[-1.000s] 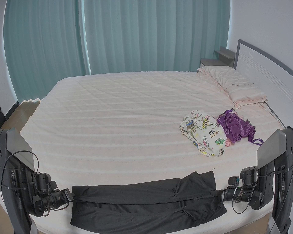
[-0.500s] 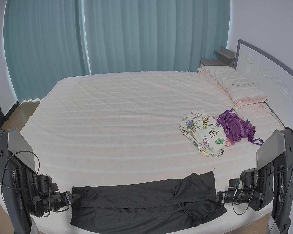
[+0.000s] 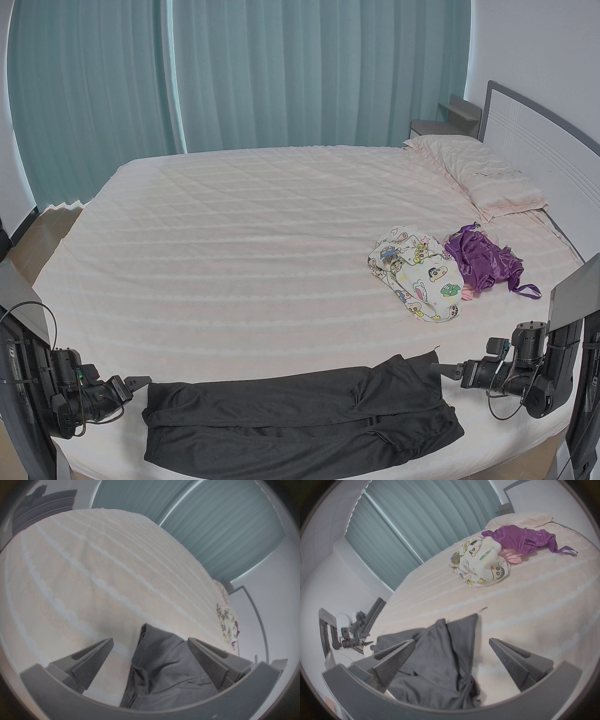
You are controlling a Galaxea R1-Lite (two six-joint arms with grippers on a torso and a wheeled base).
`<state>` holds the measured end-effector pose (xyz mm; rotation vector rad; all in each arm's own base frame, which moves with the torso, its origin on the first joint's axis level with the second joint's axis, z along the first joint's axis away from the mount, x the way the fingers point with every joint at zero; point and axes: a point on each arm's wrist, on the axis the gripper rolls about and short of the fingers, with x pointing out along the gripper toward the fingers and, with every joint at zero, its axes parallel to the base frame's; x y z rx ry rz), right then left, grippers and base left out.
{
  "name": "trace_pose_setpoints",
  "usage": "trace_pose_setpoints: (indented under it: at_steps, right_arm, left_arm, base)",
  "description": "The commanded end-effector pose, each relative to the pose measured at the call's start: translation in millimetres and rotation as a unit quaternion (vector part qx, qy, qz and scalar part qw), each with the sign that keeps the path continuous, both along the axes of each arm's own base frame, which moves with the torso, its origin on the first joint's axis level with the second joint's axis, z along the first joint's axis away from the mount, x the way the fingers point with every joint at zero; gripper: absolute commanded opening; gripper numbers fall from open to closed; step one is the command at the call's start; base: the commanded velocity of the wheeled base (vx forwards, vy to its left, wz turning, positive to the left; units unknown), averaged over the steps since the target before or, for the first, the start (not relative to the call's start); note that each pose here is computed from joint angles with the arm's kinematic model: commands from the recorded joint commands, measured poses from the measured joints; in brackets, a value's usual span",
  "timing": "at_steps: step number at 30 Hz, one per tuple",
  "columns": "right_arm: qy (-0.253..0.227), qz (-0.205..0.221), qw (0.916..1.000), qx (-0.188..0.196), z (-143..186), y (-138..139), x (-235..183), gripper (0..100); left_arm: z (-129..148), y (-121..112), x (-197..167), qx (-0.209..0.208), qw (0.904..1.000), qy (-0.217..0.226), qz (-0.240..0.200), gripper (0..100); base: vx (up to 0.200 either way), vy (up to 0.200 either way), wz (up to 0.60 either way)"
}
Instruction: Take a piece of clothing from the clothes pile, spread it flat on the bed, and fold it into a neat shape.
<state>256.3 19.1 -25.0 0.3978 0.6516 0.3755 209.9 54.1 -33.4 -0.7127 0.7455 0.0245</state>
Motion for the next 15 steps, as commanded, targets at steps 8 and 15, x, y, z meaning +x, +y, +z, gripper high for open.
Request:
trace_pose_setpoints:
  at_steps: [8,15]
  right_arm:
    - [0.024,0.017,0.9967,0.076,-13,39,24,100]
    - [0.029,0.025,0.9965,0.074,-26,46,32,100]
  left_arm:
    - [35,-17,11,-0.081,0.9949,-0.061,0.01,100]
    - [17,-19,11,-0.098,0.9949,-0.019,0.015,100]
  base:
    - [-0.1,0.0,0.0]
    - [-0.143,0.0,0.0]
